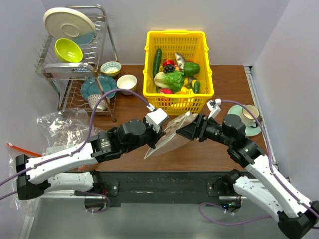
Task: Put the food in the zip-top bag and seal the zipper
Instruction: Open the zipper of the food storage bag at the center of the board.
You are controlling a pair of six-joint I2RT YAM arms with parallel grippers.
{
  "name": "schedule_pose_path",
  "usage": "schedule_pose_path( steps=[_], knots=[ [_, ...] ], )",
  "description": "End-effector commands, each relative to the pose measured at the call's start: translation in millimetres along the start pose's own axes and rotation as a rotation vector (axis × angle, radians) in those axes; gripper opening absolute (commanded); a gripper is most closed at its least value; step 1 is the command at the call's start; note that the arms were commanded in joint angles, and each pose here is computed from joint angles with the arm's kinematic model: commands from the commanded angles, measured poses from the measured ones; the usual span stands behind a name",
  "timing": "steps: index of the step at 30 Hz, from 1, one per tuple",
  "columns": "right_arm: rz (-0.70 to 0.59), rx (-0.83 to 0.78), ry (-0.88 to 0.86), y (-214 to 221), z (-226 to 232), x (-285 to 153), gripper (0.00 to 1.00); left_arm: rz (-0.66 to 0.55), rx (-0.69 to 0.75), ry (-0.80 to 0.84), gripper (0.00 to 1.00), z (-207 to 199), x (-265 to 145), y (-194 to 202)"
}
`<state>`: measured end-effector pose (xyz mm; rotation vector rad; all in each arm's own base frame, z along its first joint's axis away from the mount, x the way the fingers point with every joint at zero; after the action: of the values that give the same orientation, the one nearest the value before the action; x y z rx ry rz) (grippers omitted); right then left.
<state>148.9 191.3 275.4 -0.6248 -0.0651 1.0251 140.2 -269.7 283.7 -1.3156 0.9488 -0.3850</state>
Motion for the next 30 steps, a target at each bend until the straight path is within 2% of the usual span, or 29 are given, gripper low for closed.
schedule_pose_path(
  steps=[1, 9, 15, 20, 21, 22, 25, 26, 28, 30],
  knots=[
    [-0.009, -0.033, -0.096, -11, 27, 4, 0.71, -0.065, -0.058, 0.043, 0.00, -6, -12, -22],
    [-0.012, -0.050, -0.058, -8, 27, 10, 0.70, -0.150, -0.107, 0.164, 0.00, -20, -23, -37],
    [0.012, -0.059, -0.026, -5, 32, 21, 0.59, -0.159, -0.160, 0.153, 0.00, -20, -23, -36],
    [0.001, -0.072, -0.004, -2, 38, 27, 0.53, -0.153, -0.189, 0.120, 0.00, -16, -26, -35],
    [0.004, -0.072, 0.000, -2, 38, 28, 0.50, -0.149, -0.203, 0.102, 0.00, -14, -27, -34],
    [0.007, -0.072, -0.002, -1, 39, 28, 0.42, -0.144, -0.208, 0.094, 0.00, -13, -27, -33],
    [0.034, -0.075, -0.006, 3, 43, 33, 0.28, -0.152, -0.240, 0.082, 0.00, -10, -32, -33],
    [0.046, -0.079, -0.013, 5, 46, 34, 0.18, -0.153, -0.248, 0.078, 0.00, -10, -32, -32],
    [0.071, -0.077, 0.010, 8, 43, 36, 0.10, -0.144, -0.266, 0.056, 0.00, -7, -32, -27],
    [0.074, -0.091, 0.027, 7, 45, 35, 0.08, -0.124, -0.281, 0.003, 0.00, -1, -30, -19]
  ],
)
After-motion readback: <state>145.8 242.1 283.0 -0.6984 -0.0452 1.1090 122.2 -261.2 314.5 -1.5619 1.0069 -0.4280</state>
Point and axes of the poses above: each gripper's point midway between its finger pads, its own x axis out along the fingers, its own z axis along the line the jaws close on, y = z × x, the point moved 5 cm from there along -x, back along the fingers, and after that the axes turned 3 degrees about x, right-handed, at the moved point
